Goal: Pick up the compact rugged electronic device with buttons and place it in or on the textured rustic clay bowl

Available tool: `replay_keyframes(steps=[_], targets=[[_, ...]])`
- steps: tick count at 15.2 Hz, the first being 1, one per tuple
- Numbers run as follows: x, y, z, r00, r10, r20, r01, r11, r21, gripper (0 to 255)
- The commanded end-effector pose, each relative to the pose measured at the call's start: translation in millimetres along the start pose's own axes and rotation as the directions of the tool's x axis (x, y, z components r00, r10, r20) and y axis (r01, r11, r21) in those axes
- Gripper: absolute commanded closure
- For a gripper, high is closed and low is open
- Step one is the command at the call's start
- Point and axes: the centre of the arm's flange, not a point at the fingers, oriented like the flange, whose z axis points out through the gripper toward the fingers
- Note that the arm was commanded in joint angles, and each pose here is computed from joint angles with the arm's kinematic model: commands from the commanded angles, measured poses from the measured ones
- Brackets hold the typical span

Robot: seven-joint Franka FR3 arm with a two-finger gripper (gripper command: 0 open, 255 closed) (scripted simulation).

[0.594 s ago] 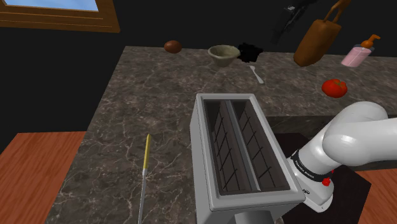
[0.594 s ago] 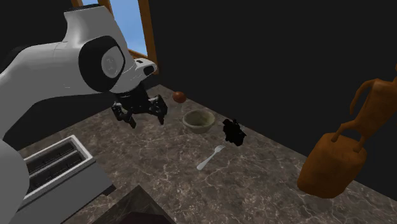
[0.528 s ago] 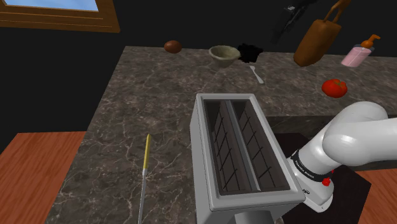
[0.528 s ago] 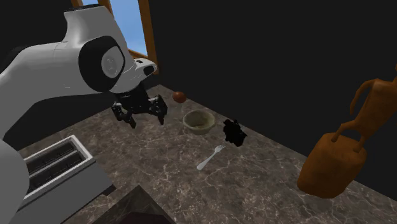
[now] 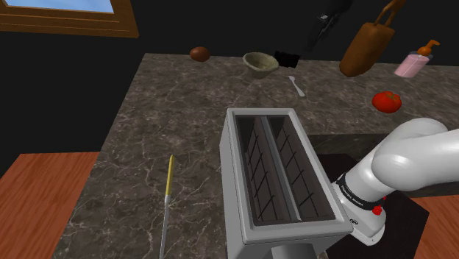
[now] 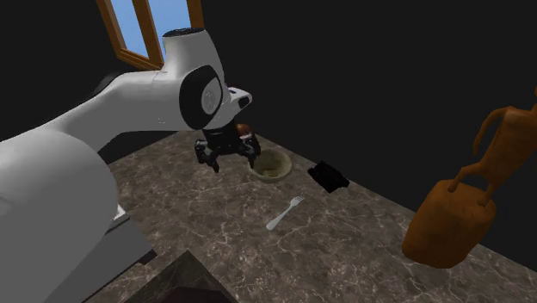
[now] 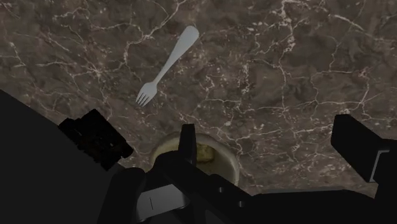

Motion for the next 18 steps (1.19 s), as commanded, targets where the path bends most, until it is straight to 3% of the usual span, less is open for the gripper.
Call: replay_keyframes(steps=[1,18], targets=[[11.7,17.7,15.3,1.000,-0.006,0.004,0.006,1.000,0.000,0],[105.1,177.8,148.4,0.998,-0.046,0.045,0.045,0.999,0.013,0]])
